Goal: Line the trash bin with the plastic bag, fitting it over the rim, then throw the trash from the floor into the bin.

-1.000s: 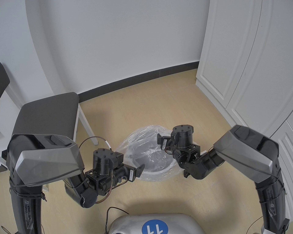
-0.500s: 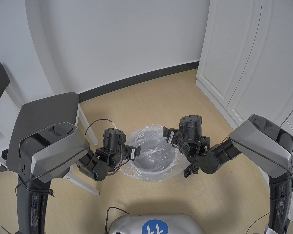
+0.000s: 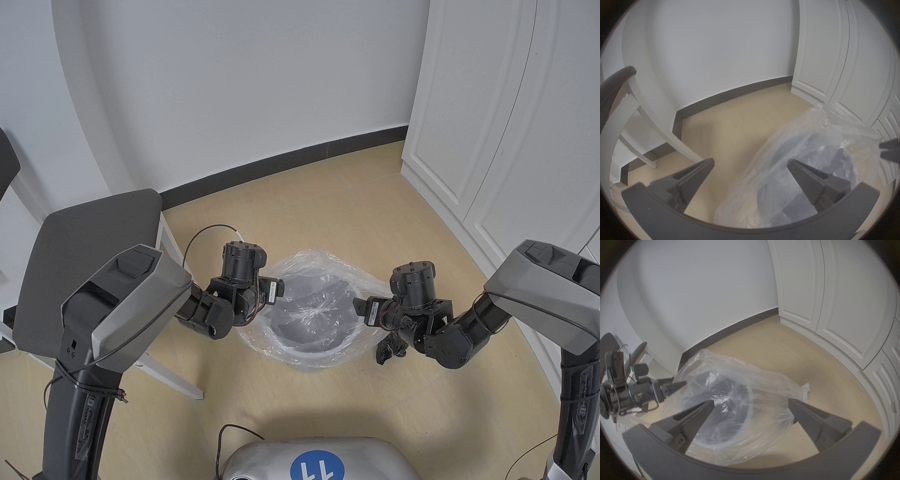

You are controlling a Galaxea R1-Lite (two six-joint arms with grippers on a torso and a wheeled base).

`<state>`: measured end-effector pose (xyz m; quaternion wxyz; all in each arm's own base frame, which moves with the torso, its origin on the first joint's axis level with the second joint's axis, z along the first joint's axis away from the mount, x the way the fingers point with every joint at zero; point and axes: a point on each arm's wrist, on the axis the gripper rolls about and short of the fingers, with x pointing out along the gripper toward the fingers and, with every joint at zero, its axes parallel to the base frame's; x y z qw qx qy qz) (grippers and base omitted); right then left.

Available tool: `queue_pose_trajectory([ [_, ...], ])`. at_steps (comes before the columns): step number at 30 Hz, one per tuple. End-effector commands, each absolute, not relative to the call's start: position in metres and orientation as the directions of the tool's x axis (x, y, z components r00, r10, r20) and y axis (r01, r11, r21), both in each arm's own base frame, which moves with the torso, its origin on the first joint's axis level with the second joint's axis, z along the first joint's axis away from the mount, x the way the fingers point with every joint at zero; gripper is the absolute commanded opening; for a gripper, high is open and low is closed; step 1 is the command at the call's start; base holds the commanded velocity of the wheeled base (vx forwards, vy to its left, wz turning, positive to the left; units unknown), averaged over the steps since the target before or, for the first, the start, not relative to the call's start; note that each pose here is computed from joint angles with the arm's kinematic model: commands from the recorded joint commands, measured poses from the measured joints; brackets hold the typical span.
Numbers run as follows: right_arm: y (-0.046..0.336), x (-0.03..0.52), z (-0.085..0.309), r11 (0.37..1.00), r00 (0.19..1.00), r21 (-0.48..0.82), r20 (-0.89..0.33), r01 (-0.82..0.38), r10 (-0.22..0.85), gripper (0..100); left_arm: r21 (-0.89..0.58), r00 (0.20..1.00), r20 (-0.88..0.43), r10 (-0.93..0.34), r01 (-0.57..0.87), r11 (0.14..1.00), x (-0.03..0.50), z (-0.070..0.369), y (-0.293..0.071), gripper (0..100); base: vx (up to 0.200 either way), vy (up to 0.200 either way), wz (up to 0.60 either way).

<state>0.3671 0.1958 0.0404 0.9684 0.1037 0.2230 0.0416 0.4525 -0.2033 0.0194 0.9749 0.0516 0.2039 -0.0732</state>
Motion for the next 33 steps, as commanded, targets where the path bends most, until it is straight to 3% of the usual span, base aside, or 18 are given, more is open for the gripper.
queue_pose_trajectory([
  [1, 0.187, 0.372, 0.017, 0.982, 0.873, 0.188, -0.476, -0.018, 0.107, 100, 0.083, 0.922, -0.380, -0.079, 0.120, 0.989, 0.474, 0.005, -0.214, 100, 0.000, 0.000, 0.00],
  [9, 0.180, 0.403, -0.007, 0.978, 0.887, 0.205, -0.458, 0.039, 0.060, 100, 0.057, 0.941, -0.335, -0.043, 0.066, 0.996, 0.485, 0.010, -0.215, 100, 0.000, 0.000, 0.00],
  [16, 0.168, 0.440, 0.002, 0.927, 0.929, 0.355, -0.370, 0.119, 0.023, 100, 0.043, 0.943, -0.332, -0.033, 0.050, 0.998, 0.489, 0.006, -0.211, 100, 0.000, 0.000, 0.00],
  [33, 0.170, 0.456, -0.016, 0.885, 0.960, 0.454, -0.278, 0.103, 0.031, 100, 0.009, 0.957, -0.288, 0.025, -0.023, 1.000, 0.514, -0.006, -0.197, 100, 0.000, 0.000, 0.00],
])
